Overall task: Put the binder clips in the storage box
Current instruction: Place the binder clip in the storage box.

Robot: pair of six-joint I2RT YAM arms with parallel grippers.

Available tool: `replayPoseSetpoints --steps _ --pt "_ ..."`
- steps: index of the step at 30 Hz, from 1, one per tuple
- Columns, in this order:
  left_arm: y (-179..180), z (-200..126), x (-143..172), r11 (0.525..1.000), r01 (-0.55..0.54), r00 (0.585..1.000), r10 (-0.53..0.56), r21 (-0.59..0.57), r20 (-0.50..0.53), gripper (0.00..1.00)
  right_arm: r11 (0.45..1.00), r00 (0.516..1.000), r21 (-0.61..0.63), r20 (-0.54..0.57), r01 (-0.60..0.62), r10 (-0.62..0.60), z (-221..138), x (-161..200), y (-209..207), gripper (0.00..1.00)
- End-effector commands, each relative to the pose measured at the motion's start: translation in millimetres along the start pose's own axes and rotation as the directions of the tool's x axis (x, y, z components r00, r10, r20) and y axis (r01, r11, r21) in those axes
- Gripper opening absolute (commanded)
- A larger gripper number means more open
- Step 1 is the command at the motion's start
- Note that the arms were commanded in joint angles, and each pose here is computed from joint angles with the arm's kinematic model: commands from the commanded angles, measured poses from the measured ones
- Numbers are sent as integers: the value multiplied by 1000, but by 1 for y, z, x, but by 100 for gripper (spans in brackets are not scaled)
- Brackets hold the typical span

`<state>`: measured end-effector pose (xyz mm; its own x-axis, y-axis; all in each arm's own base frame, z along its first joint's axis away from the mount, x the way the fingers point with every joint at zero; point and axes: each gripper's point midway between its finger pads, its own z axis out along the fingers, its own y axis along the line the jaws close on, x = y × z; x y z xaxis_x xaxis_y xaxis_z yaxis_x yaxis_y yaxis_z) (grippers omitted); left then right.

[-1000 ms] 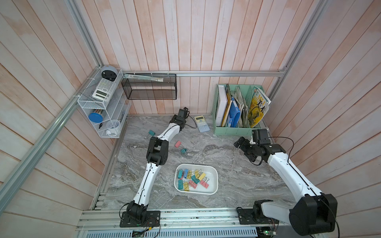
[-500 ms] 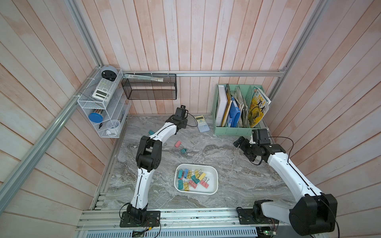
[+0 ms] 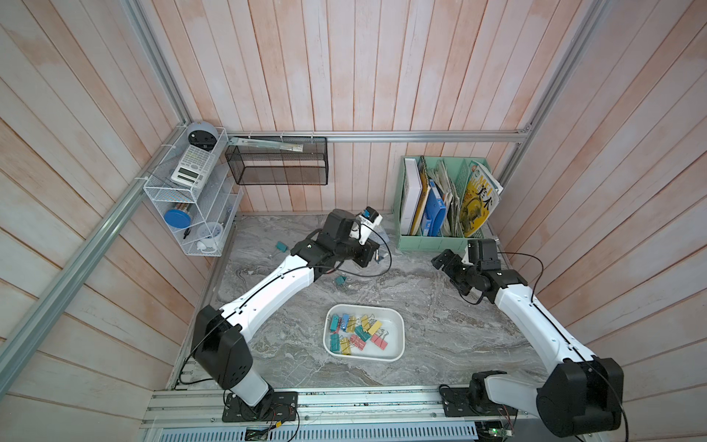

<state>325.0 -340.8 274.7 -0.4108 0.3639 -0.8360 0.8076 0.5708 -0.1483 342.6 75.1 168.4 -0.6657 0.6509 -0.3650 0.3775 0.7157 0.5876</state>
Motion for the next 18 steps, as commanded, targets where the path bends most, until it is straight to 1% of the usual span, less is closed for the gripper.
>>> replayPoseSetpoints --steps 1,4,8,10,12,13,16,18 --pt "-25 3 61 1000 -26 985 23 -12 -172 0 999 1000 -33 -1 -7 7 7 1 4 98" --pt "-41 10 81 998 -39 982 30 -46 -189 0 999 1000 -34 -11 -7 7 10 3 3 98" --pt "-74 28 96 999 -43 972 49 31 -231 0 999 1000 -36 -19 13 -13 9 4 4 98" --pt "-84 38 107 998 -50 964 60 45 -258 0 999 999 -35 -20 25 -26 7 5 5 98" --pt "-79 46 118 998 -53 958 58 26 -279 0 999 1000 -31 -17 23 -24 7 5 3 98" --pt "-89 50 124 997 -68 956 73 27 -283 0 999 1000 -33 -15 17 -18 6 5 3 98" --pt "-84 59 133 998 -57 963 54 -2 -263 0 999 1000 -35 -13 7 -7 7 7 1 98" --pt "-82 65 142 999 -50 962 47 -6 -269 0 999 1000 -34 -11 8 -8 6 8 0 98"
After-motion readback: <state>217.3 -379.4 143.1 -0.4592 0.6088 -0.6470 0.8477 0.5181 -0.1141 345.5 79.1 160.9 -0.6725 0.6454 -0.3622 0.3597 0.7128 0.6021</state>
